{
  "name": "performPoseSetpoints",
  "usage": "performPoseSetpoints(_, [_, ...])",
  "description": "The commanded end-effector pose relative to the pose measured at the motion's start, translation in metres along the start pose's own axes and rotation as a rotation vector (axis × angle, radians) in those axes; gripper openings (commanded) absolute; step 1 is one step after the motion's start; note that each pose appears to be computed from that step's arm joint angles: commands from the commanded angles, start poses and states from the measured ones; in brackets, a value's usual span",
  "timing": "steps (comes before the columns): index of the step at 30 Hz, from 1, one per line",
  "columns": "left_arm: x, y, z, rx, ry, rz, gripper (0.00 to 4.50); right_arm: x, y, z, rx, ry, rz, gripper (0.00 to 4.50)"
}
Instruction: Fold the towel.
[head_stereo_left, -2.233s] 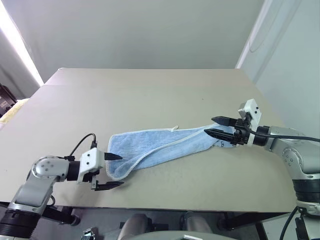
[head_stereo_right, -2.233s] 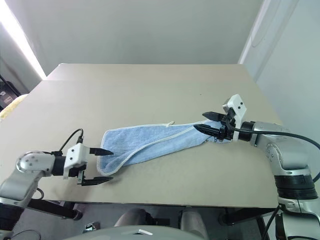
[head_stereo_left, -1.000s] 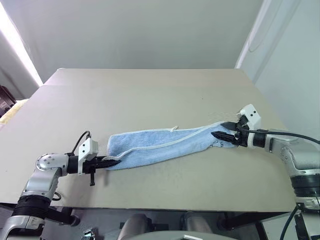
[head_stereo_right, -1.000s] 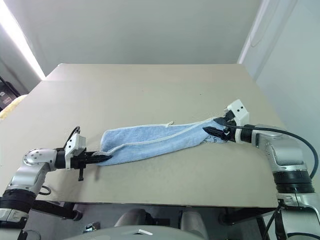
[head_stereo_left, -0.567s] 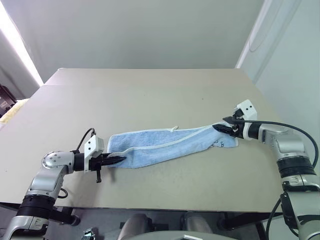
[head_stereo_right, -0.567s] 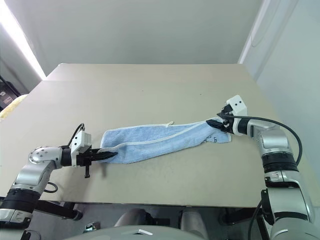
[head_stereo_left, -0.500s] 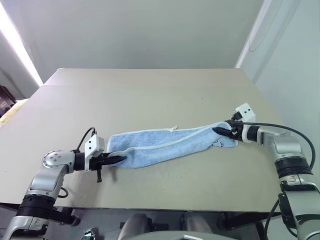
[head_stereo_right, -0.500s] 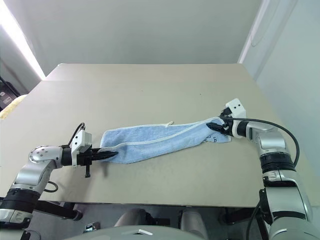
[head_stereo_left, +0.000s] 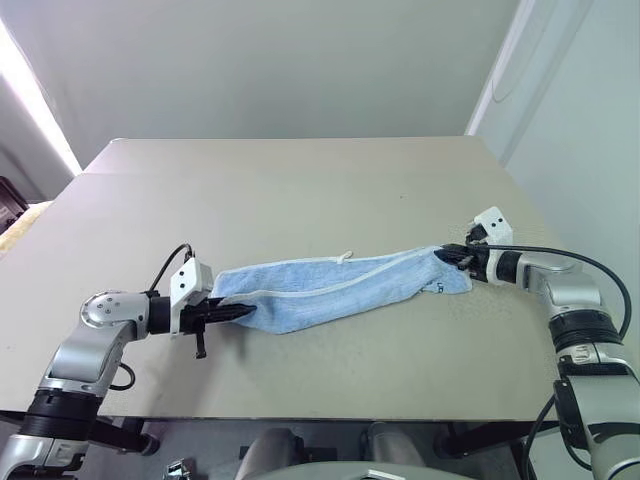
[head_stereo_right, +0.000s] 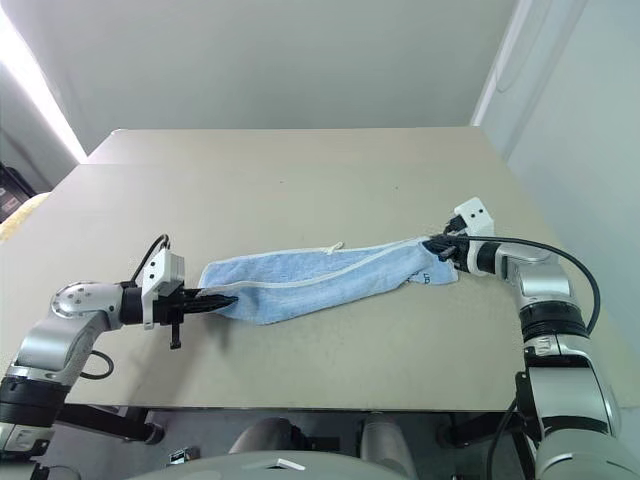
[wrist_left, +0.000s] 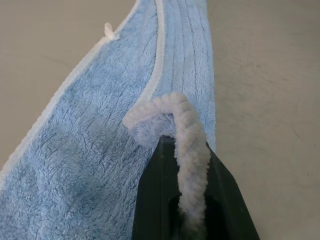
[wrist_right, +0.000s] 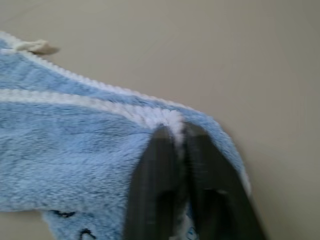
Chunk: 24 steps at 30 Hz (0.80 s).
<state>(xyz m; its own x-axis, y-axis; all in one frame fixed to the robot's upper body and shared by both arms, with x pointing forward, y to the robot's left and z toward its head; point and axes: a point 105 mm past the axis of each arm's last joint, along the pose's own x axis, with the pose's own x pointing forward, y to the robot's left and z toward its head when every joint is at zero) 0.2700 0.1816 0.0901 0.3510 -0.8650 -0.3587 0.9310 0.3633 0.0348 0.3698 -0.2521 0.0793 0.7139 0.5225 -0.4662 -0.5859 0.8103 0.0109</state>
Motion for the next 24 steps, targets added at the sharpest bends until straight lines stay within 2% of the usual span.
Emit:
performPoseSetpoints(1, [-0.006,0.008,0.023,0.057,-0.037,0.034,0.0,-0.013,-0.004,0.025,-0.047,-0.086,-0.019,0.04])
performPoseSetpoints(5, [-0.013,0.029,0.043,0.034,-0.117,0.119,0.0,-0.031,-0.004,0.056,-0.071,-0.213,-0.036,0.04])
performPoseSetpoints(9, [-0.032,0.068,0.081,-0.025,-0.28,0.25,0.0,-0.06,-0.011,0.117,-0.059,-0.448,-0.105,0.04])
performPoseSetpoints(12, [-0.05,0.102,0.095,-0.074,-0.37,0.364,0.0,-0.07,-0.025,0.143,-0.055,-0.535,-0.204,0.04])
performPoseSetpoints(16, [-0.066,0.152,0.105,-0.1,-0.424,0.568,0.0,-0.063,-0.046,0.161,-0.054,-0.576,-0.338,0.04])
performPoseSetpoints(19, [-0.079,0.185,0.113,-0.035,-0.393,0.805,0.0,-0.062,-0.043,0.179,-0.072,-0.658,-0.313,0.04])
performPoseSetpoints(21, [-0.086,0.194,0.121,0.011,-0.394,0.885,0.0,-0.063,-0.038,0.184,-0.1,-0.698,-0.273,0.04])
performPoseSetpoints(24, [-0.085,0.185,0.121,0.067,-0.38,0.772,0.0,-0.061,-0.019,0.17,-0.156,-0.649,-0.139,0.04])
